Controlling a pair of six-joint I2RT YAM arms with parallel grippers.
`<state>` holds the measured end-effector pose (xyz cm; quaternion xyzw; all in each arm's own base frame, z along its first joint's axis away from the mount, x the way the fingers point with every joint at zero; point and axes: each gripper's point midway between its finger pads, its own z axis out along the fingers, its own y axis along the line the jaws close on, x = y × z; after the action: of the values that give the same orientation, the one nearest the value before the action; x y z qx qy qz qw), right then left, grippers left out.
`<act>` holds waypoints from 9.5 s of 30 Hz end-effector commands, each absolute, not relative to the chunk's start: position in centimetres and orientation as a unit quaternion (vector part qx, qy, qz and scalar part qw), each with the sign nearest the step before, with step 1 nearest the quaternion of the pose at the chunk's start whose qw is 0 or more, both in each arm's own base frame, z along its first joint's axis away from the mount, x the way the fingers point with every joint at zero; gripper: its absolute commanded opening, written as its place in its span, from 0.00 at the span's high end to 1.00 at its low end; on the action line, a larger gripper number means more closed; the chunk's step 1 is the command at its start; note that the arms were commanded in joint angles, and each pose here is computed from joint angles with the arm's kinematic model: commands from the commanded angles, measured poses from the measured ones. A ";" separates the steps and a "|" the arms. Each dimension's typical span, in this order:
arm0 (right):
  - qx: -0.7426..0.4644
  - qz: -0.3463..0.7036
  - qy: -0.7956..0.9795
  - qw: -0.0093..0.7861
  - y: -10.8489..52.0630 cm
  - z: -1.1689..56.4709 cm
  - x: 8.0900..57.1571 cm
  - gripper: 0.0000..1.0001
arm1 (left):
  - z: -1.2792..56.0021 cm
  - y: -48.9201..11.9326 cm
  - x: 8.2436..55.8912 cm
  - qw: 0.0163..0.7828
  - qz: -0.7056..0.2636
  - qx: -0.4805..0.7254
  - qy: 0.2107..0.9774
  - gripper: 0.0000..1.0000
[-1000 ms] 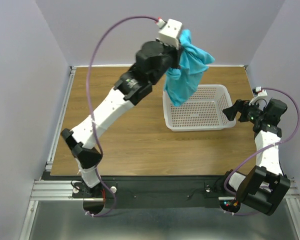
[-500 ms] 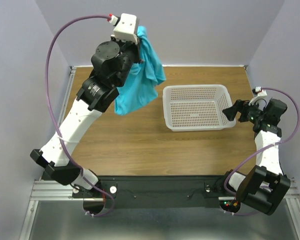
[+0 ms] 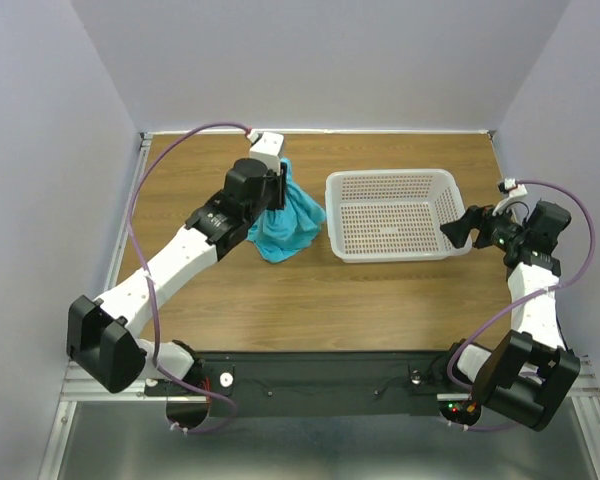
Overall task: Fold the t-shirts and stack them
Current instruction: Move the tshirt to the center of the board, then flatten the tshirt out
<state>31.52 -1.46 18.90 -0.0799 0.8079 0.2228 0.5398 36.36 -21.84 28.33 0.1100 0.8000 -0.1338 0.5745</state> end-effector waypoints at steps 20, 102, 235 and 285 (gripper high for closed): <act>-0.582 0.218 0.702 0.349 4.6 15.7 26.8 0.00 | 29.4 -16.3 30.8 0.638 -0.190 0.001 0.747 0.08; -0.012 -0.135 0.890 0.435 -3.6 14.2 57.9 0.27 | 27.1 -14.4 28.2 0.632 -0.209 -0.027 0.746 0.08; -0.350 0.321 0.804 0.357 19.9 16.5 36.8 0.23 | 12.7 -13.1 32.0 0.475 -0.199 -0.092 0.852 0.22; -0.353 0.298 0.804 0.373 19.3 17.3 36.7 0.23 | 11.4 -14.4 37.1 0.383 -0.138 0.025 0.913 1.00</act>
<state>36.35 19.03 14.64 -0.3414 0.8211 0.3060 0.3401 34.74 -14.48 5.59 0.0210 0.9423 -0.1349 0.3058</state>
